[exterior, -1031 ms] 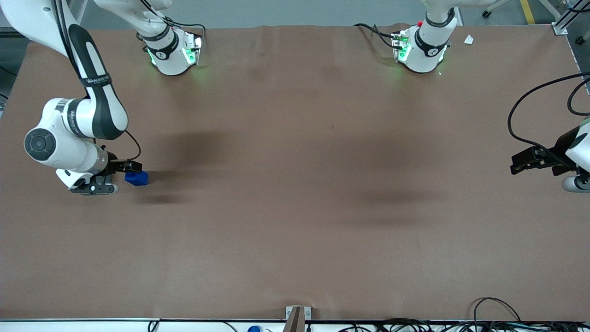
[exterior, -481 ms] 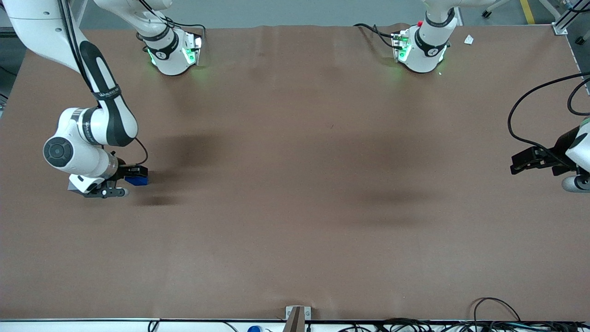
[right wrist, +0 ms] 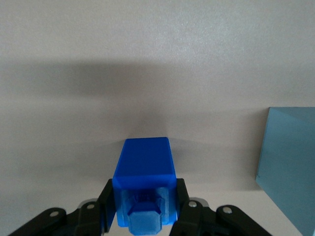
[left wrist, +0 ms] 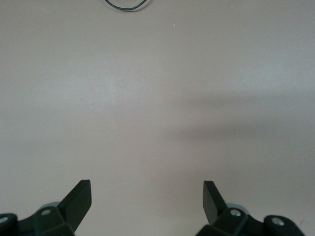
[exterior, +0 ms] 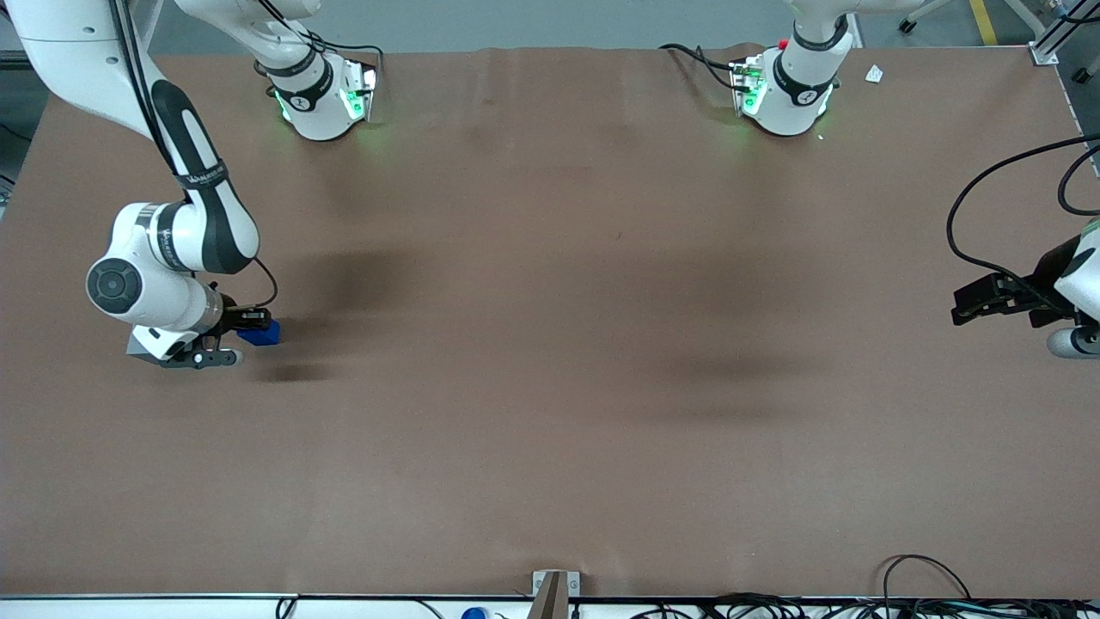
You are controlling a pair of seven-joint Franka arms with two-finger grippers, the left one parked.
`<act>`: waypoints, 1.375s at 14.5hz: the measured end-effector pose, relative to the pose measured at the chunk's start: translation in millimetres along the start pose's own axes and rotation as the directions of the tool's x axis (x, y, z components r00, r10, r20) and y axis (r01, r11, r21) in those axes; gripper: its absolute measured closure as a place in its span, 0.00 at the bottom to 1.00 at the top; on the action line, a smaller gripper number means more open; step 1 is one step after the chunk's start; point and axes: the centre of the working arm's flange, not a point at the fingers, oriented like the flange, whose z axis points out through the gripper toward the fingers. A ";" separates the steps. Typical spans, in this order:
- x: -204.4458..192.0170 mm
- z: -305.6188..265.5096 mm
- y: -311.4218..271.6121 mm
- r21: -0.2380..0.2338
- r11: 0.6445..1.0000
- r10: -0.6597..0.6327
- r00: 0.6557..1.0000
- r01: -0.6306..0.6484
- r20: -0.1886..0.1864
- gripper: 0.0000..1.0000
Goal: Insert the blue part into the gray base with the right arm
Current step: 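Carry the blue block over the gray base's opening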
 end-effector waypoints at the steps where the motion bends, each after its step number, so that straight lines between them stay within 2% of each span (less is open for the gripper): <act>1: -0.8 -1.9 2.6 0.001 1.000 0.004 1.000 -0.004 0.009 0.49; 5: -1.0 -55.6 21.6 0.005 0.999 0.036 0.998 -0.036 0.046 0.49; 7: -1.5 -89.9 41.0 0.009 0.998 0.056 0.997 -0.057 0.049 0.49; 16: -12.6 -124.6 151.5 0.024 1.000 0.013 1.000 -0.013 -0.016 0.49; 20: -11.1 -113.7 171.9 0.029 1.000 0.012 1.000 -0.012 -0.009 0.49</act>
